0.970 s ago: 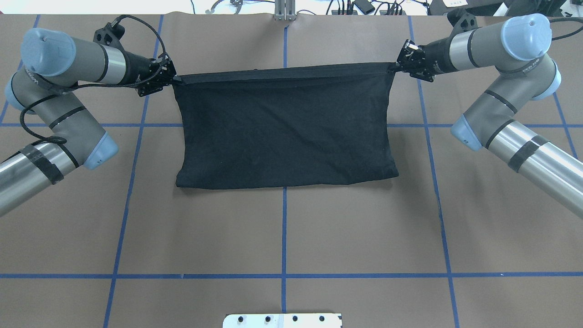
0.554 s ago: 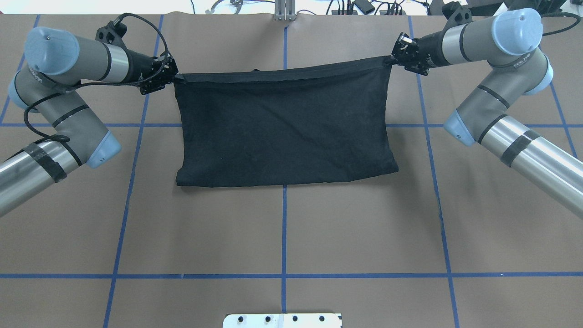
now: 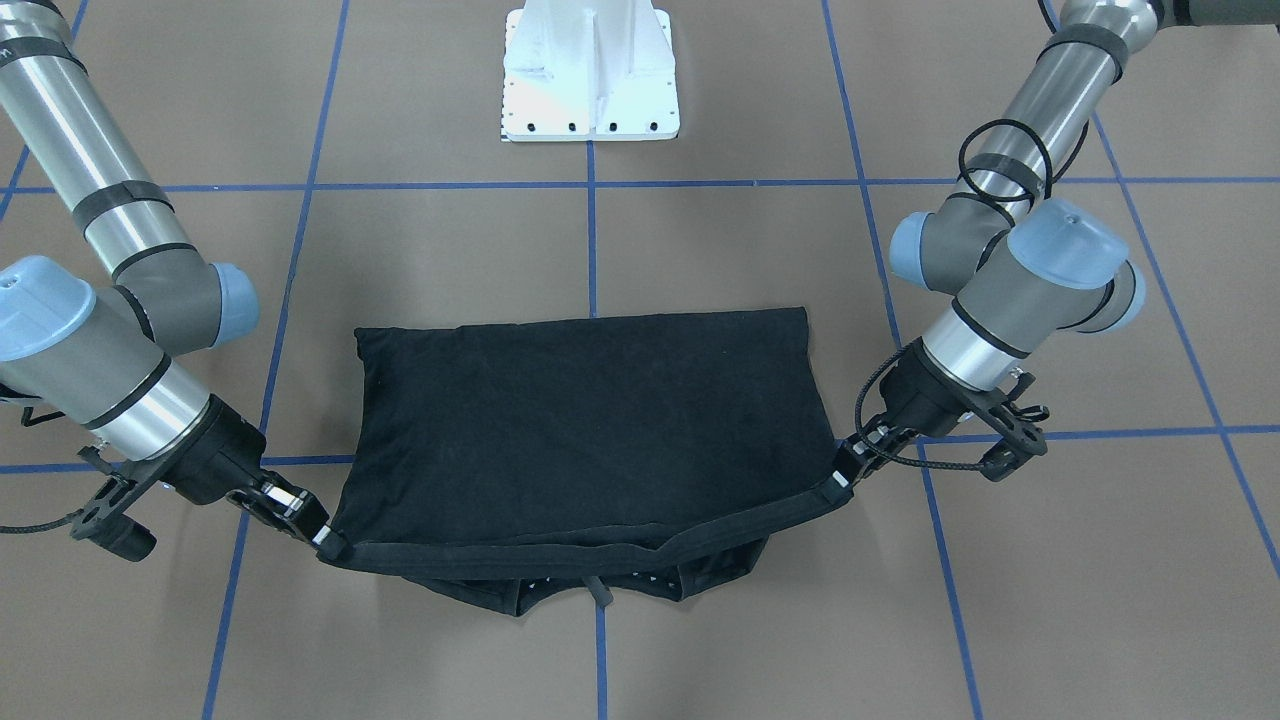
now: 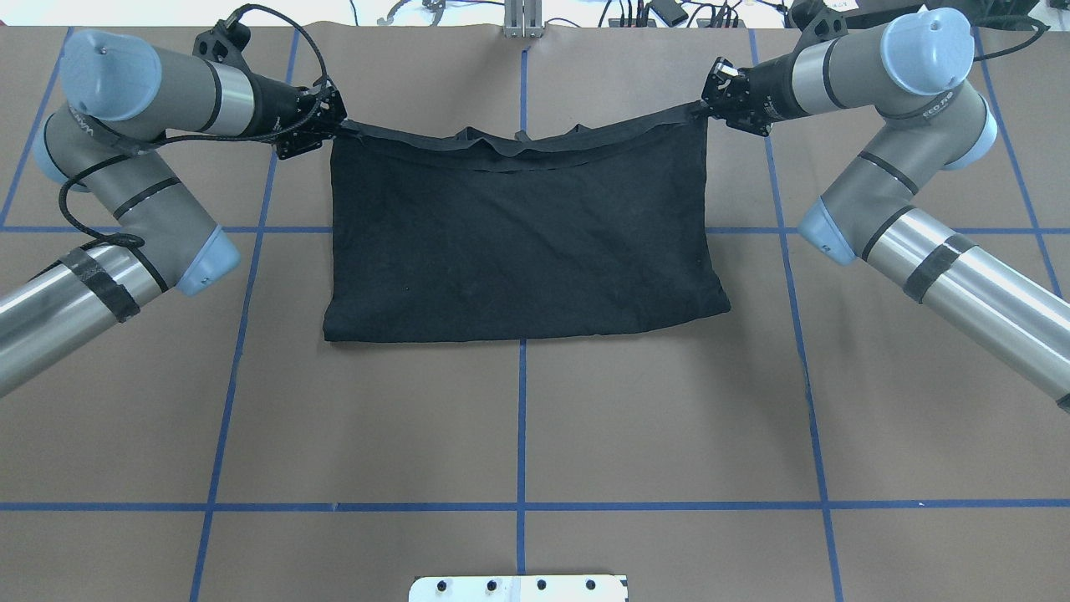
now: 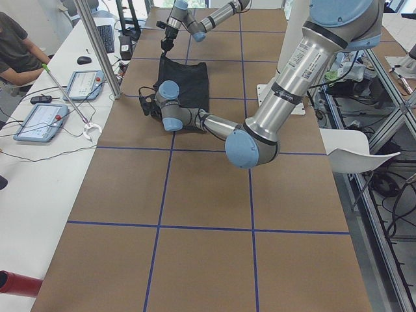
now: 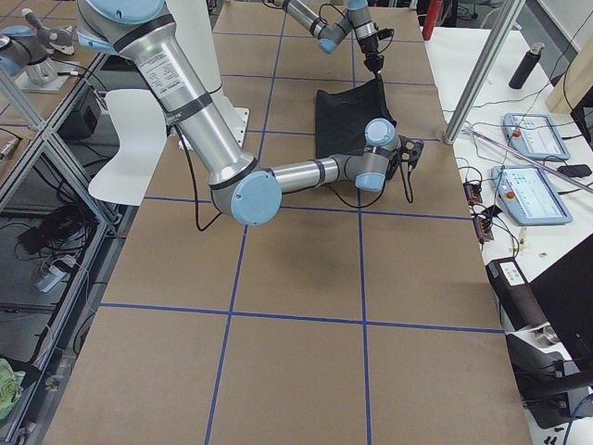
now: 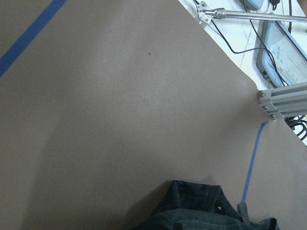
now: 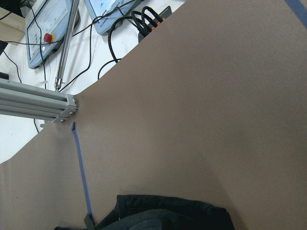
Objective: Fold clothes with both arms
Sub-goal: 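Lower the hem onto the table and open both grippers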
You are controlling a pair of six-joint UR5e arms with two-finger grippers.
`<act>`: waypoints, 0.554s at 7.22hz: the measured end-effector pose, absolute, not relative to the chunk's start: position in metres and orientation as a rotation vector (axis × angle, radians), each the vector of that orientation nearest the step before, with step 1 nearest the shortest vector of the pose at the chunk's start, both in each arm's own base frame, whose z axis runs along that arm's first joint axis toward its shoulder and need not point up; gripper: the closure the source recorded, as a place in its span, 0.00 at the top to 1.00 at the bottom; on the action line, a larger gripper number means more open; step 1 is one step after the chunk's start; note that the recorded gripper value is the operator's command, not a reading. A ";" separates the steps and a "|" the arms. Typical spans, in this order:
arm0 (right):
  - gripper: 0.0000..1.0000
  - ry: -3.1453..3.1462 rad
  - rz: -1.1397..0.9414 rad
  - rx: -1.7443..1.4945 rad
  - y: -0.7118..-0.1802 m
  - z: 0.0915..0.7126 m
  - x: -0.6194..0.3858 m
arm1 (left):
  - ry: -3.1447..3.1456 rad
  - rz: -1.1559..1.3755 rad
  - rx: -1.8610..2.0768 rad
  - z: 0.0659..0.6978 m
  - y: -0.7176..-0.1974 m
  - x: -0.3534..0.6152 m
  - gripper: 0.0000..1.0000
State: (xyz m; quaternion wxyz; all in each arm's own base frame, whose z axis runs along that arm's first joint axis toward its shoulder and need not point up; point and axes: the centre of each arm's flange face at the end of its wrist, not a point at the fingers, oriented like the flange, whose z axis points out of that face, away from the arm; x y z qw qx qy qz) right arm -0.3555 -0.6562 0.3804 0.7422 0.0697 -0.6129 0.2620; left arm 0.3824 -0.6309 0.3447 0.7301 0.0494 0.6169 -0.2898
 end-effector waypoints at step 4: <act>0.00 -1.324 0.555 0.160 -0.648 0.404 -0.349 | 1.360 -0.638 0.110 0.340 -0.632 0.383 0.00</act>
